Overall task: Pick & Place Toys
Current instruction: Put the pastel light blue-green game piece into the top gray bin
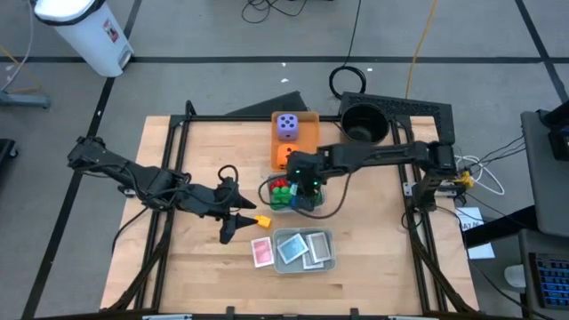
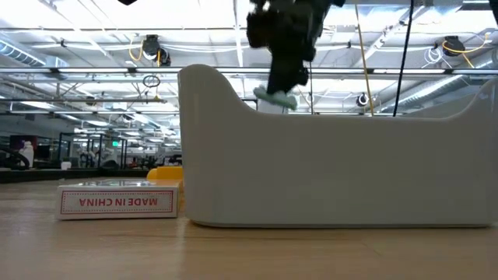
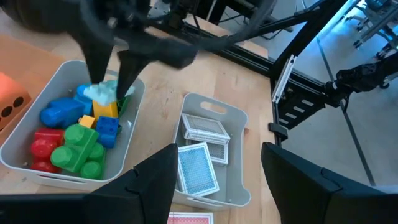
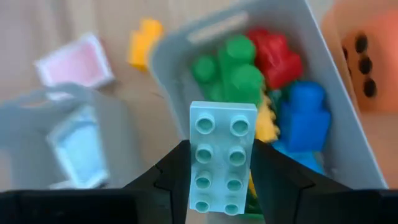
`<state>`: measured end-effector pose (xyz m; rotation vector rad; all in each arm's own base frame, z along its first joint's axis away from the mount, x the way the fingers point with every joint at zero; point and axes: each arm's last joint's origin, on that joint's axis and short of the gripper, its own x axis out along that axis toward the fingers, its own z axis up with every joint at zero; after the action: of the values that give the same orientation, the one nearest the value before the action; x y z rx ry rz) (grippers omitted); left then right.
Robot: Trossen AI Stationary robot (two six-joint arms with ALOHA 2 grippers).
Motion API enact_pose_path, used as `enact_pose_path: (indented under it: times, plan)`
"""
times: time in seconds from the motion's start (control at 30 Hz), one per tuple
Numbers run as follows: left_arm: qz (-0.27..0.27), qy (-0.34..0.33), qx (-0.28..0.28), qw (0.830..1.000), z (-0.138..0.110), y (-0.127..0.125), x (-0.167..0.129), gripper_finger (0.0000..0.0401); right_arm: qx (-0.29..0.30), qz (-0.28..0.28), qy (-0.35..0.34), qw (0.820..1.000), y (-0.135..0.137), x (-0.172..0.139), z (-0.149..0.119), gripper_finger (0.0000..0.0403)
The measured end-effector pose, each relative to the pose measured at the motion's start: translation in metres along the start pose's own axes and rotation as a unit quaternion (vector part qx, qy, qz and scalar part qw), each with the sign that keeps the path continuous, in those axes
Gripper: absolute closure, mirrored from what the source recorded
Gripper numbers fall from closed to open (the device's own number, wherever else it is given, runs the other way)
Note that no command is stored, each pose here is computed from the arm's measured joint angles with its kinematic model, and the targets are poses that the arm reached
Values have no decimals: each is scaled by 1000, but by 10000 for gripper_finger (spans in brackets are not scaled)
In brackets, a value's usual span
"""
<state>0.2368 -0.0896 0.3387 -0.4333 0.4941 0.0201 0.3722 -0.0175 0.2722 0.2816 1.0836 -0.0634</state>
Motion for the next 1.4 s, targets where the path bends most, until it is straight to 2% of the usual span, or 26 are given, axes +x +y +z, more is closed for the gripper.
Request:
enact_pose_path:
  times: [0.37,0.6,0.9,1.4]
  plan:
    - [0,0,0,1000,0,0,0,164,-21,-30,60,998,-9,47,-4,264]
    - [0,1,0,1000,0,0,0,164,-33,-30,85,995,-6,61,-12,262]
    - [1,1,0,1000,0,0,0,164,-20,-33,104,994,-6,68,-22,255]
    - [1,1,-12,1000,0,0,0,164,-13,-17,83,996,-5,62,-18,187]
